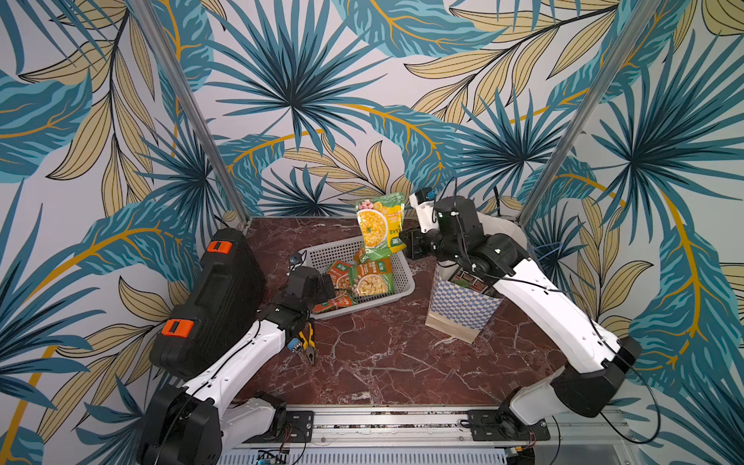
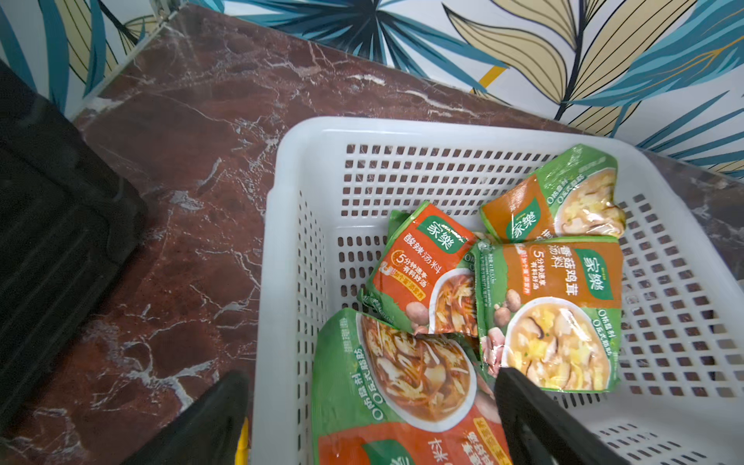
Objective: Place the condiment packets inside the bag
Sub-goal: Pick up the condiment packet from the storage box, then place the condiment packet in the paper bag.
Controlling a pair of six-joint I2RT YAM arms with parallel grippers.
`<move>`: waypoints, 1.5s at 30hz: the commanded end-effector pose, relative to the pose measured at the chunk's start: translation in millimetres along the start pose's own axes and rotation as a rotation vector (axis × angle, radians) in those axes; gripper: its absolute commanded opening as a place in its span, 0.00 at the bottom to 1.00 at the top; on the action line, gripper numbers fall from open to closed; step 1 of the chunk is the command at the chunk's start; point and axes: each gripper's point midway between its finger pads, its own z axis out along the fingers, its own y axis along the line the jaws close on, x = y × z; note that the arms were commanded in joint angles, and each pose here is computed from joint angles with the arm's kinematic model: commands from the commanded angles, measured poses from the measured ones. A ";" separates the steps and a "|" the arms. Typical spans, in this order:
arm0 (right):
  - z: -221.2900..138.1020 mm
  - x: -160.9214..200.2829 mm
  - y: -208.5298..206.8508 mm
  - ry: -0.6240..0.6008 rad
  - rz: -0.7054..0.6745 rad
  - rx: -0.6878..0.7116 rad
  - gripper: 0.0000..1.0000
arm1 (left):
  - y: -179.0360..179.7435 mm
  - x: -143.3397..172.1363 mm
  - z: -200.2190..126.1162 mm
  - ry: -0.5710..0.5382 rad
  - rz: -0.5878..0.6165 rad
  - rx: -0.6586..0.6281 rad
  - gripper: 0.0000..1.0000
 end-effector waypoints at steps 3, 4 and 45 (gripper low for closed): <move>-61.4 -18.5 -29.6 -0.176 0.007 0.135 0.00 | 3.4 -6.2 -10.5 -0.067 0.024 0.004 1.00; -70.4 -17.8 -36.7 -0.195 0.010 0.166 0.00 | 3.6 -8.0 -12.1 -0.074 0.027 0.003 1.00; -119.8 53.6 -111.5 -0.098 0.029 0.506 0.79 | -86.1 14.5 12.4 0.259 0.348 0.116 0.98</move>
